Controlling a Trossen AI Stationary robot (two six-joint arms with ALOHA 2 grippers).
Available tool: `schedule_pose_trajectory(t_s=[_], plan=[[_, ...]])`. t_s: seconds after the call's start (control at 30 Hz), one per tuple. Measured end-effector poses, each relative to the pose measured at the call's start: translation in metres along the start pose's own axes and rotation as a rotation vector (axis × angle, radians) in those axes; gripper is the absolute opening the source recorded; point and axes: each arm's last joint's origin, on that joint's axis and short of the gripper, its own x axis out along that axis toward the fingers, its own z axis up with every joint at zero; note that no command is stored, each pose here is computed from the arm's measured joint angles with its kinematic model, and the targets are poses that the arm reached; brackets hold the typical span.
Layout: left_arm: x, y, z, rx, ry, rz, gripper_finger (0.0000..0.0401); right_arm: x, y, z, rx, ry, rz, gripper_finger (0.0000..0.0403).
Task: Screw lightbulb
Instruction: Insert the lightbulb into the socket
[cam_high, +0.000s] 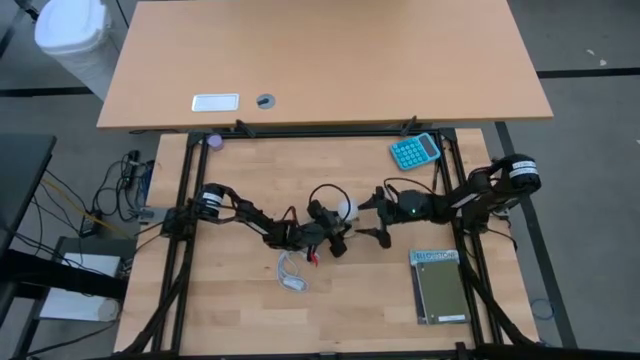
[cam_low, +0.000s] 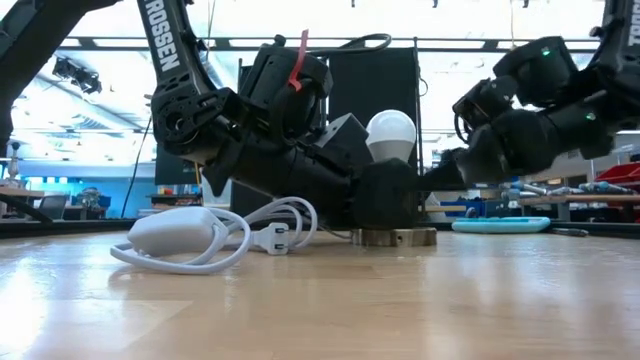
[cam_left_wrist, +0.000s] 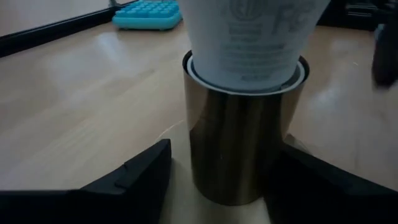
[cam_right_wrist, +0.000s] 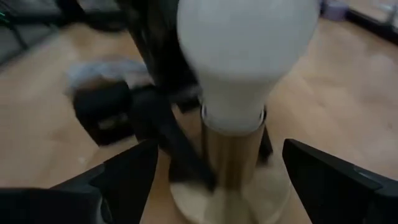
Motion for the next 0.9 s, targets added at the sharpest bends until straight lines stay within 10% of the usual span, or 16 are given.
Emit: schedule_pose_trajectory(t_s=[0.4,0.9], plan=[[-0.001,-0.007,0.002,0.085,0.001,-0.160,0.0268,0.008,-0.019,0.021,0.003,-0.093,0.258,0.0345],[-0.002,-0.007,0.003,0.069,-0.007,-0.168,0.0268,0.013,-0.018,0.023,-0.042,-0.073,0.257,0.0282]])
